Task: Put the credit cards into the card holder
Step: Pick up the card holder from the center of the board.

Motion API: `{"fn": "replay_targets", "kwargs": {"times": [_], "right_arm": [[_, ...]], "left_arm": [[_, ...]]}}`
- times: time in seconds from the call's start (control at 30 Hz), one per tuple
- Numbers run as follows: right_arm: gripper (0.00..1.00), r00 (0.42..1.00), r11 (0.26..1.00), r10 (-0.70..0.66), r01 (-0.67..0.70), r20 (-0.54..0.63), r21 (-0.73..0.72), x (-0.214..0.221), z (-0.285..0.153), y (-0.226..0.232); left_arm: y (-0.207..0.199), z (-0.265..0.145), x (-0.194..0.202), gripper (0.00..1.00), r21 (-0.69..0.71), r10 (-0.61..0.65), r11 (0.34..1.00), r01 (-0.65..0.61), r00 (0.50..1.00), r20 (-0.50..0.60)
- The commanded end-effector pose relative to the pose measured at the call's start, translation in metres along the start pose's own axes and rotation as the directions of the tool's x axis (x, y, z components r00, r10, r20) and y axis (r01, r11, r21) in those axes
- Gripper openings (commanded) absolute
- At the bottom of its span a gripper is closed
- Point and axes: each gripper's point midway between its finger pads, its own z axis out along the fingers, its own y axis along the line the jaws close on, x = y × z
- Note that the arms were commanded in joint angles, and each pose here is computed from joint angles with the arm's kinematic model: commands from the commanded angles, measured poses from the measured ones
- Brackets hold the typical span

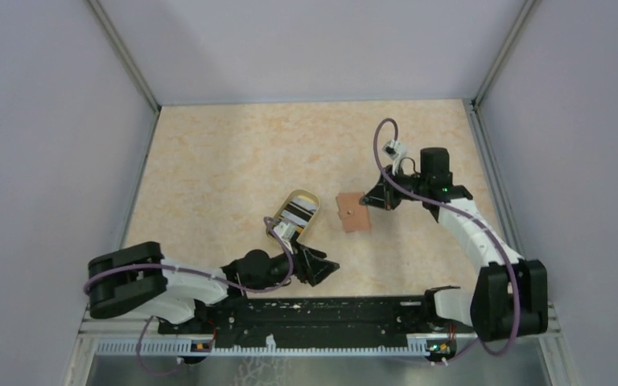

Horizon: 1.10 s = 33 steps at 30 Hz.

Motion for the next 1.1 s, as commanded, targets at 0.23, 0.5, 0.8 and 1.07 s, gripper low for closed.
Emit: {"fn": "replay_targets", "kwargs": {"times": [0.23,0.5,0.8,1.07], "right_arm": [[0.00,0.922,0.846,-0.380,0.380,0.077,-0.374,0.025,-0.047,0.086],[0.00,0.880,0.768,-0.458,0.463,0.127,-0.442,0.038,-0.051,0.099],[0.00,0.837,0.712,-0.544,0.499,0.062,-0.494,0.057,-0.033,0.106],[0.00,0.815,0.705,-0.578,0.520,0.034,-0.482,0.059,-0.034,0.107]], "left_arm": [[-0.019,0.020,-0.024,0.99,0.131,0.255,0.943,-0.307,0.916,0.308],[-0.040,0.024,-0.036,0.98,0.149,0.450,0.833,-0.533,0.808,0.380],[-0.055,0.022,-0.048,0.95,0.179,0.412,0.836,-0.519,0.808,0.422],[-0.073,-0.007,-0.058,0.79,0.267,0.316,0.848,-0.458,0.841,0.438]]}}
